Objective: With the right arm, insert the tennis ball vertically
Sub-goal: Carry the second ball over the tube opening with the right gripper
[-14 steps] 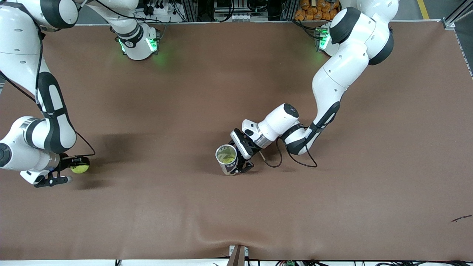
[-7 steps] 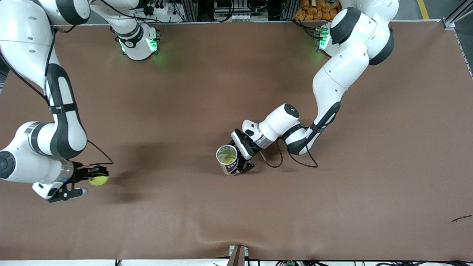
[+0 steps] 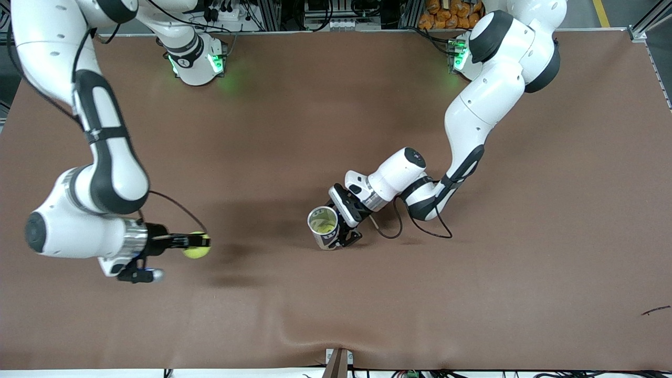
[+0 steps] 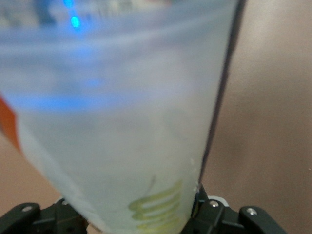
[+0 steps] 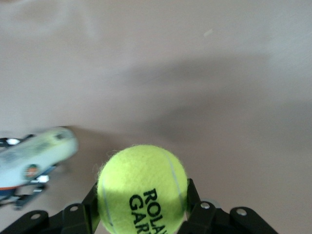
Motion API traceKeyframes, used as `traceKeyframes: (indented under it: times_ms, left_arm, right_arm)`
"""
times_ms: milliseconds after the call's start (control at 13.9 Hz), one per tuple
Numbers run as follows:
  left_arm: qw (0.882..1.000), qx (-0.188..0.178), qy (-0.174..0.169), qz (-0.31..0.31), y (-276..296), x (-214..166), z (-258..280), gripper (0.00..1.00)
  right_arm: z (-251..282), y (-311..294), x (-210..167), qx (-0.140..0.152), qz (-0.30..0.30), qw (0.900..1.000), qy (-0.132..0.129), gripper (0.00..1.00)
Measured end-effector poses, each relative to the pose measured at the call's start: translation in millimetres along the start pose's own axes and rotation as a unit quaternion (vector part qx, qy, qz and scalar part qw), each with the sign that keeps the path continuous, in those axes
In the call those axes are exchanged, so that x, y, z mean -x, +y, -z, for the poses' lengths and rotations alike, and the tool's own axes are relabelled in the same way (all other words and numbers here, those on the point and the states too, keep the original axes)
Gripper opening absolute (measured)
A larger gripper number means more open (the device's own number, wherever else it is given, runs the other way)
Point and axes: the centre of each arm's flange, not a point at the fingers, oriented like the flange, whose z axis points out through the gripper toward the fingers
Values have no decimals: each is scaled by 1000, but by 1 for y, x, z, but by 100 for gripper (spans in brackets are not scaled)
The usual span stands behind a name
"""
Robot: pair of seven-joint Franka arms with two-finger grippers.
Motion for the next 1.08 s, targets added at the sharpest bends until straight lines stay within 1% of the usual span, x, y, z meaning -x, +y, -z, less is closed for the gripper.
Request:
traceKeyframes:
  times_ms: [144, 287, 502, 646, 789, 861, 1076]
  left_arm:
    - [1000, 0, 0, 0, 0, 0, 0, 77]
    - [1000, 0, 0, 0, -1, 0, 0, 77]
    - [1000, 0, 0, 0, -1, 0, 0, 78]
    - [1000, 0, 0, 0, -1, 0, 0, 78]
    - [1000, 0, 0, 0, -1, 0, 0, 78]
    - [1000, 0, 0, 0, -1, 0, 0, 78]
    - [1000, 0, 0, 0, -1, 0, 0, 78]
  right_arm:
    - [-11, -61, 18, -14, -34, 999, -7, 68]
    - [-19, -114, 36, -26, -77, 997, -4, 68]
    - [-30, -180, 61, -45, -162, 986, 7, 68]
    - [-35, -213, 75, -60, -202, 977, 19, 68]
    - [-43, -234, 85, -71, -225, 971, 26, 68]
    - [-50, -243, 91, -73, -229, 970, 26, 68]
    - [-76, -258, 102, -72, -228, 971, 21, 68]
